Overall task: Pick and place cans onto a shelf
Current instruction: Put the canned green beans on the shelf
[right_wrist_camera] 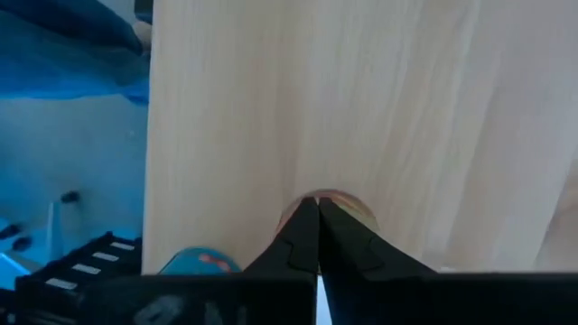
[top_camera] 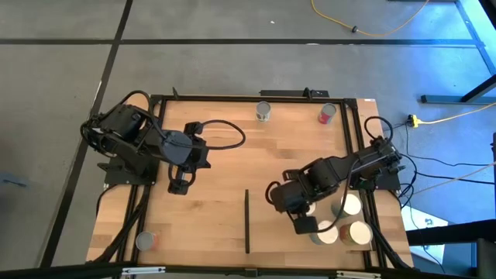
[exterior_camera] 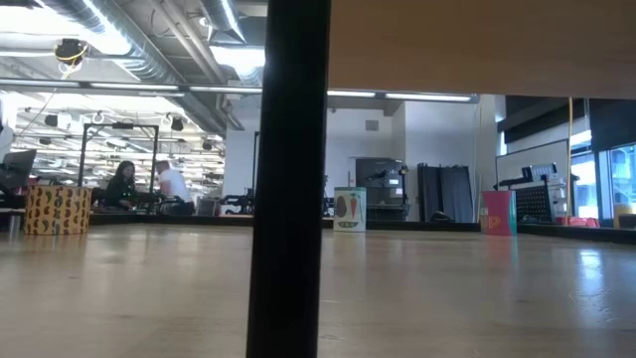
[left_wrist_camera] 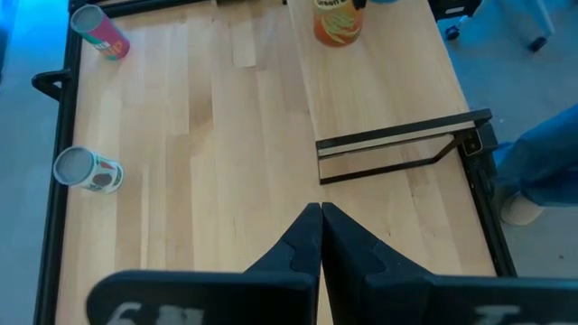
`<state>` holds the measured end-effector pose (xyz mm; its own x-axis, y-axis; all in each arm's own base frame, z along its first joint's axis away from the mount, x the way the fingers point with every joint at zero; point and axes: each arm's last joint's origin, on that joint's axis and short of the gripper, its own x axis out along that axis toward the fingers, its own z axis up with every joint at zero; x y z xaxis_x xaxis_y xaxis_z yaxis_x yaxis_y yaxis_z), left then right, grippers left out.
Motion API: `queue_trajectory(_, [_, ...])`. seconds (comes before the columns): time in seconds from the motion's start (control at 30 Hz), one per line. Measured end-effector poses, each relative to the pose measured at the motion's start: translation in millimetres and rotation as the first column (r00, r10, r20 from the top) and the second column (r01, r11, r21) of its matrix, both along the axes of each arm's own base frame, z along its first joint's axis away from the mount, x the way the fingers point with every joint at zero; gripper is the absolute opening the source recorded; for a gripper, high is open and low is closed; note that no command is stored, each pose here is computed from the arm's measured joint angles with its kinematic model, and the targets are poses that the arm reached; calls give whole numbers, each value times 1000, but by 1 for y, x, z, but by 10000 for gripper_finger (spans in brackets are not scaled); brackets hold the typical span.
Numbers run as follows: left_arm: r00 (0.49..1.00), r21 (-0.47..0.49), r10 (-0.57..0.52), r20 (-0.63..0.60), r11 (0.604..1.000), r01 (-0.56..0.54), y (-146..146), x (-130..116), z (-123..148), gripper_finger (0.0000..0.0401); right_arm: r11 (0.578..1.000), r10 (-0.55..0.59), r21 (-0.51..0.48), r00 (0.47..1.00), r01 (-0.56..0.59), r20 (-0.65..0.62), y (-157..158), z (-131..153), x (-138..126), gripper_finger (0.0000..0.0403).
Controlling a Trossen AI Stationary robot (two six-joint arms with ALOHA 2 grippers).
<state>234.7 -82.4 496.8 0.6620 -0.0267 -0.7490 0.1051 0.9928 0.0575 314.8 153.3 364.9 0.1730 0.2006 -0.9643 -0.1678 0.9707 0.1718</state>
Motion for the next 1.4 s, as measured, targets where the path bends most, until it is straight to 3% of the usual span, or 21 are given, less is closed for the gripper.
queue_trajectory(0.27, [1000, 1, -1, 0, 1000, 1, 0, 0, 0, 0, 999, -45, -32, 996, 43, -75, 4, -2, -10, 6])
queue_trajectory(0.83, [1000, 2, -2, 0, 1000, 2, 0, 0, 0, 0, 998, -67, -27, 995, 65, -77, 10, -1, -13, 6])
queue_trajectory(1.17, [1000, -14, -17, -6, 1000, 17, -1, 0, 0, 0, 999, 20, -26, 997, -18, 70, 14, 3, -3, 6])
queue_trajectory(1.4, [1000, -14, -17, -6, 1000, 17, -1, 0, 0, 0, 993, -73, -96, 997, 70, -31, 6, -1, -11, 6])
